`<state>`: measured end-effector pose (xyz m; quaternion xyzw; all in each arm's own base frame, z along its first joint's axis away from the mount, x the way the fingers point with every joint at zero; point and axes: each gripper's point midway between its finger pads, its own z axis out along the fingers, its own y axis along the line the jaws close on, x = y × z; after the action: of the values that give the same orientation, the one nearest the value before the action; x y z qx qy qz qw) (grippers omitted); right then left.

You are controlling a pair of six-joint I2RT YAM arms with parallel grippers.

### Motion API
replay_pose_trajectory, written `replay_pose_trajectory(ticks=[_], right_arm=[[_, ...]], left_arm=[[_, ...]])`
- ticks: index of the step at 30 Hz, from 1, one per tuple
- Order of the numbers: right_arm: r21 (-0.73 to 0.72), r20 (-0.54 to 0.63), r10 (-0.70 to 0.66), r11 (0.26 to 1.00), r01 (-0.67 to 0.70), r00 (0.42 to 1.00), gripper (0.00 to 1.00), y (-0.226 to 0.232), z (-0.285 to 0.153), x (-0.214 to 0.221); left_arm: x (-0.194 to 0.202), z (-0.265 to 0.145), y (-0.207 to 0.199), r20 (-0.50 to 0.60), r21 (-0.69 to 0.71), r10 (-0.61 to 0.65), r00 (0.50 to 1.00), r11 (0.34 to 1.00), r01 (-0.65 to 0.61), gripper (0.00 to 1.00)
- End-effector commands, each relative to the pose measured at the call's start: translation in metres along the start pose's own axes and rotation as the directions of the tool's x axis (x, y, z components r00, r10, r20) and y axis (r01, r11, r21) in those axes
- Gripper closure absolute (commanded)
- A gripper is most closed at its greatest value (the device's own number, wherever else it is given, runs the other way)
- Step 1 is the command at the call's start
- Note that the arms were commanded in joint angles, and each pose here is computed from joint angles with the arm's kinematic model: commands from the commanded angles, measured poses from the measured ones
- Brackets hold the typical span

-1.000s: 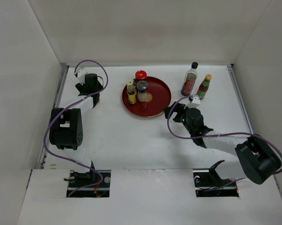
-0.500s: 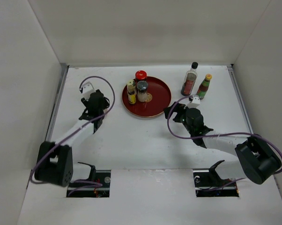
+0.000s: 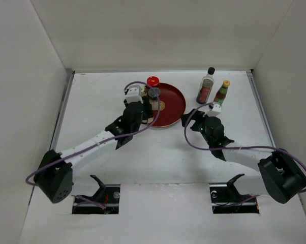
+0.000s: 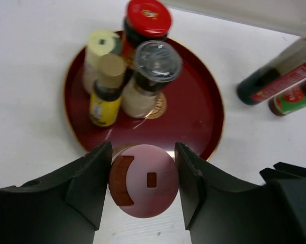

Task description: Organize the condiment bottles

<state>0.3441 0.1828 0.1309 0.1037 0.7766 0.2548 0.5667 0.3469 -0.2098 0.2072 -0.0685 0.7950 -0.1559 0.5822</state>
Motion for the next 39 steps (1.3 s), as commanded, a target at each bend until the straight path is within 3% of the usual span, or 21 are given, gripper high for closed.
replay_pose_trajectory(ticks=[1, 5, 9, 11, 14, 17, 19, 21, 22, 25, 28, 31, 34, 39], right_arm=[[-0.008, 0.11, 0.019, 1.0, -0.018, 0.994, 0.03, 0.001, -0.003, -0.031], [-0.006, 0.116, 0.018, 1.0, -0.017, 0.993, 0.1, 0.0, -0.006, -0.034], [0.0, 0.122, 0.019, 1.0, -0.02, 0.992, 0.29, -0.003, -0.006, -0.036], [0.0, 0.125, 0.02, 1.0, -0.02, 0.992, 0.45, -0.003, -0.007, -0.036], [0.011, 0.139, 0.021, 1.0, -0.023, 0.99, 0.84, -0.003, -0.008, -0.04], [0.023, 0.137, 0.009, 1.0, -0.012, 0.991, 0.97, -0.003, -0.009, -0.042], [0.02, 0.146, -0.002, 1.0, -0.001, 0.989, 0.97, 0.0, -0.009, -0.043], [0.021, 0.153, -0.01, 1.0, 0.007, 0.988, 0.93, 0.002, -0.008, -0.044], [0.019, 0.163, -0.008, 1.0, 0.005, 0.987, 0.86, 0.003, -0.009, -0.045], [0.027, 0.199, -0.012, 1.0, 0.007, 0.98, 0.46, 0.003, -0.013, -0.054], [0.009, 0.217, -0.019, 1.0, 0.017, 0.976, 0.26, 0.015, -0.018, -0.066], [-0.008, 0.231, -0.033, 0.999, 0.036, 0.972, 0.18, 0.033, -0.023, -0.083], [0.017, 0.26, -0.066, 0.998, 0.064, 0.963, 0.15, 0.047, -0.024, -0.11], [0.15, 0.295, -0.174, 0.979, 0.134, 0.94, 0.15, 0.042, -0.014, -0.175]], left_arm=[[-0.035, 0.017, -0.044, 0.1, 0.088, -0.029, 0.995, 0.996, 0.021, 0.71], [-0.019, 0.045, -0.052, 0.066, 0.088, -0.003, 0.998, 0.996, -0.003, 0.71], [0.009, 0.067, -0.047, 0.014, 0.064, 0.03, 0.999, 0.997, -0.031, 0.71], [0.021, 0.074, -0.042, 0.002, 0.044, 0.044, 0.999, 0.998, -0.044, 0.71], [0.037, 0.085, -0.032, -0.016, 0.014, 0.068, 0.998, 0.998, -0.067, 0.7], [0.047, 0.095, -0.019, -0.021, -0.028, 0.097, 0.995, 0.995, -0.098, 0.69], [0.052, 0.097, -0.016, -0.022, -0.033, 0.098, 0.995, 0.995, -0.099, 0.67], [0.056, 0.096, -0.015, -0.022, -0.032, 0.099, 0.995, 0.995, -0.1, 0.57], [0.056, 0.094, -0.015, -0.021, -0.03, 0.097, 0.995, 0.995, -0.098, 0.49], [0.051, 0.084, -0.019, -0.01, -0.014, 0.091, 0.996, 0.996, -0.091, 0.25], [0.034, 0.064, -0.029, 0.028, 0.026, 0.073, 0.997, 0.997, -0.073, 0.1], [0.01, 0.039, -0.036, 0.079, 0.069, 0.038, 0.996, 0.997, -0.044, 0.01], [-0.017, 0.007, -0.035, 0.156, 0.121, -0.026, 0.987, 0.993, 0.007, 0.0], [-0.044, -0.051, 0.012, 0.328, 0.137, -0.194, 0.924, 0.978, 0.157, 0.0]])
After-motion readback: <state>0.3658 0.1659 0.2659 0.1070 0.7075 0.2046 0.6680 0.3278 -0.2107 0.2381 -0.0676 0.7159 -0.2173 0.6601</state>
